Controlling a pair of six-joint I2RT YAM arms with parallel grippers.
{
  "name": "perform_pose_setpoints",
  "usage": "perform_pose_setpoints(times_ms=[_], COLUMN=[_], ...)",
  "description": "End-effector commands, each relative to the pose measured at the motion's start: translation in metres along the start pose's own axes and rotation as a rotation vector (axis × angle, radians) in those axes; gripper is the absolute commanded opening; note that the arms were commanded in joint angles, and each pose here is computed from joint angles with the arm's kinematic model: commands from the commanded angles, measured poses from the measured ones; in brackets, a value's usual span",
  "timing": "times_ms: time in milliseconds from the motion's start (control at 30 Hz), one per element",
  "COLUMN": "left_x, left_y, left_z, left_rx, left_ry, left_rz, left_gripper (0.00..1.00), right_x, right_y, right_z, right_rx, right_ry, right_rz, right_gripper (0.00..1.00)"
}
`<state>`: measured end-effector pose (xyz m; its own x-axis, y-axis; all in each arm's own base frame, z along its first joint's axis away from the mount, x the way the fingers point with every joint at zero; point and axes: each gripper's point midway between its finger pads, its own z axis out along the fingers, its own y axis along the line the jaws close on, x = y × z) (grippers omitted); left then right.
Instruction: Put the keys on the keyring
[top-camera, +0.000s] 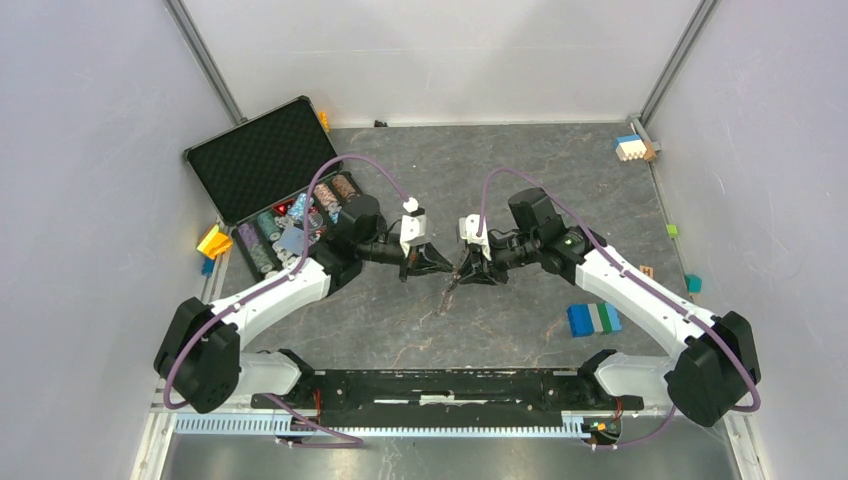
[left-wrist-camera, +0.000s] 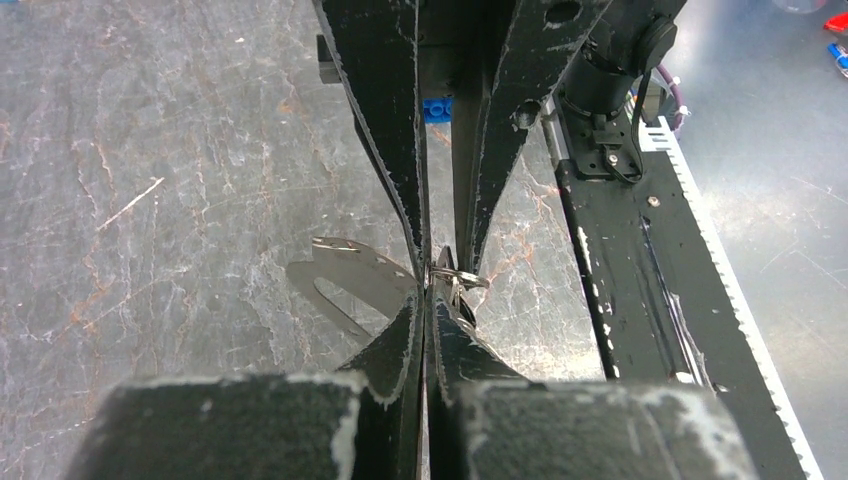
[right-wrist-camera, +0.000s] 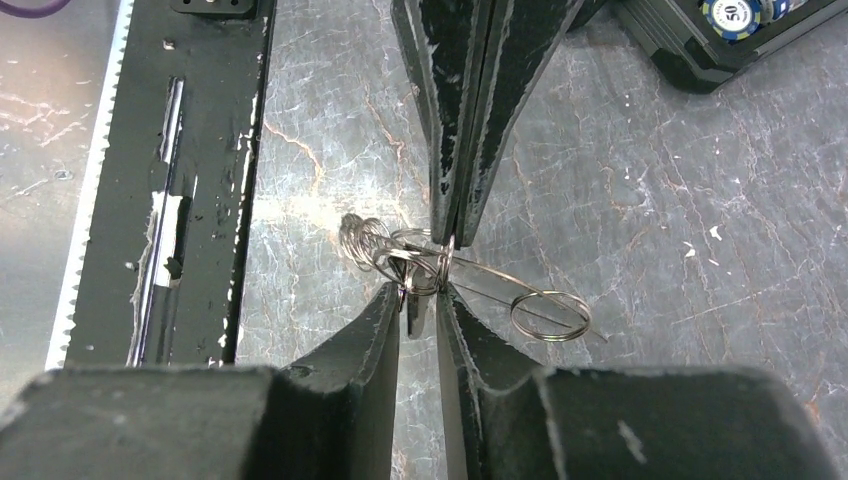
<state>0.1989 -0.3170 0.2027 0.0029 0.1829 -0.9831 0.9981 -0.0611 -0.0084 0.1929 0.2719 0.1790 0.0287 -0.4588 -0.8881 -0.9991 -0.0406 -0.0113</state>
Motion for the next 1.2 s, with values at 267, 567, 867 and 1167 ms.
perform_pose_setpoints(times_ms=[267, 567, 867, 1167], left_x=[-0.0271, -0.0302, -0.0328, -0.0330], left_y=[-0.0011, -0.0032, -0.0030, -0.0023], left_z=[-0.0050, -0.0037, -0.0054, -0.0044], left_rx=[0.007, 0.017, 0.015, 0.011], left_ry=[-0.102, -0.134, -0.158, -0.180], left_rz=[0.032, 0.016, 0.016, 0.012], left_gripper=[0.02, 0.02, 0.02, 0.02], right_x=[0.0053, 0.0054, 0.0059, 0.0051], right_y=[-0.0010, -0.0031, -0.0029, -0.0013], right_z=[0.0025, 0.0038, 0.0031, 0.0056], right_rx=[-0.007, -0.006, -0.005, -0.019], right_ry=[0.001, 0.003, 0.008, 0.001], right_rz=[0.009, 0.011, 0.010, 0.022], right_gripper=[0.25, 0.16, 0.12, 0.12])
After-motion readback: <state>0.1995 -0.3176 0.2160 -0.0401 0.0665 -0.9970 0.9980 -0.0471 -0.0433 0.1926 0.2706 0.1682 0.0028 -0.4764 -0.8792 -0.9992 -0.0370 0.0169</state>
